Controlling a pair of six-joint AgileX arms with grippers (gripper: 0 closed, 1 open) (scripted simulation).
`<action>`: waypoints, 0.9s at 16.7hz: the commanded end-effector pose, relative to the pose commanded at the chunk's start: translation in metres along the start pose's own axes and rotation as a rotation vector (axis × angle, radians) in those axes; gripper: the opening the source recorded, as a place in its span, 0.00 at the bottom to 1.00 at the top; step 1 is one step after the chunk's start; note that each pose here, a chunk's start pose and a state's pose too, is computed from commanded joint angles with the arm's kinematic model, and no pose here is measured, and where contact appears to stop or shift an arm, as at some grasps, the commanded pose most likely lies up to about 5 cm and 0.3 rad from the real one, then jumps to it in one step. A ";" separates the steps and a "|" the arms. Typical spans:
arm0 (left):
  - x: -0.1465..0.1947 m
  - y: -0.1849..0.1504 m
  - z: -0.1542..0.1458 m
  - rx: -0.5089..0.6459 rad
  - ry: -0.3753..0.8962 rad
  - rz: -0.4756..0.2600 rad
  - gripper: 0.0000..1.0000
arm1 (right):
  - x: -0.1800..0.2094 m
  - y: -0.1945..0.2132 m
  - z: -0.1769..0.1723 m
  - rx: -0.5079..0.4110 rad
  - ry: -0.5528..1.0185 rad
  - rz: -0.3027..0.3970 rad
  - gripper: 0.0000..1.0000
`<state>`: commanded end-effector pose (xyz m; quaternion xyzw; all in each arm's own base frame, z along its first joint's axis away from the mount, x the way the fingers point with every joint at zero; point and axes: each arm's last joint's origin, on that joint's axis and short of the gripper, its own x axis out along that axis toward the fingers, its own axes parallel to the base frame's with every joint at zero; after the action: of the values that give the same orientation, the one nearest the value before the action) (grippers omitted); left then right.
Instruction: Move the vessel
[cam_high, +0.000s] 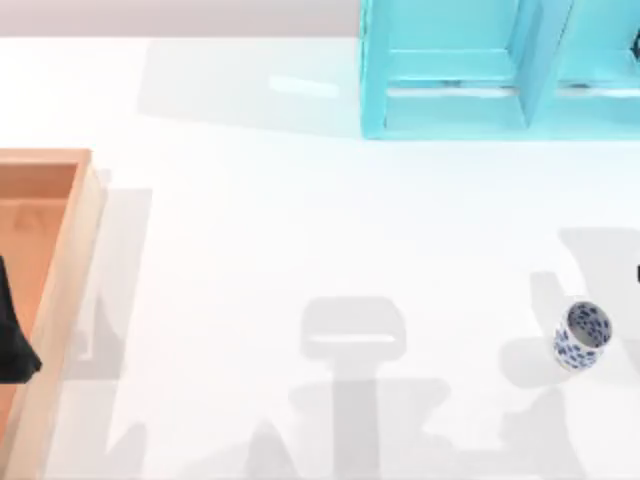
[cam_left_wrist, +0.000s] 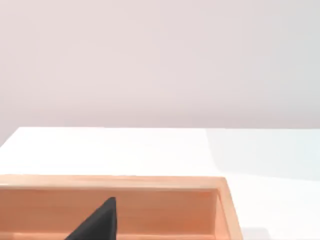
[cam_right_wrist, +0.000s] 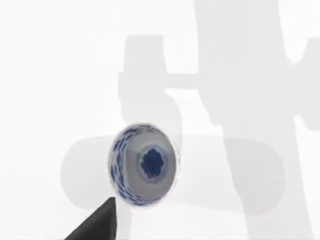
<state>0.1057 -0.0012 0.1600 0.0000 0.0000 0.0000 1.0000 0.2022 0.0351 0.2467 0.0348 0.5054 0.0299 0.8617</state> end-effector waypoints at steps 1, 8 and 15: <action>0.000 0.000 0.000 0.000 0.000 0.000 1.00 | 0.006 0.005 0.011 0.003 0.084 -0.009 1.00; 0.000 0.000 0.000 0.000 0.000 0.000 1.00 | 0.047 0.037 0.065 0.004 0.466 -0.083 1.00; 0.000 0.000 0.000 0.000 0.000 0.000 1.00 | 0.053 0.040 0.071 0.007 0.507 -0.095 1.00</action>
<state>0.1057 -0.0012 0.1600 0.0000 0.0000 0.0000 1.0000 0.2892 0.0773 0.2391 0.0053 0.7065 -0.0046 0.7077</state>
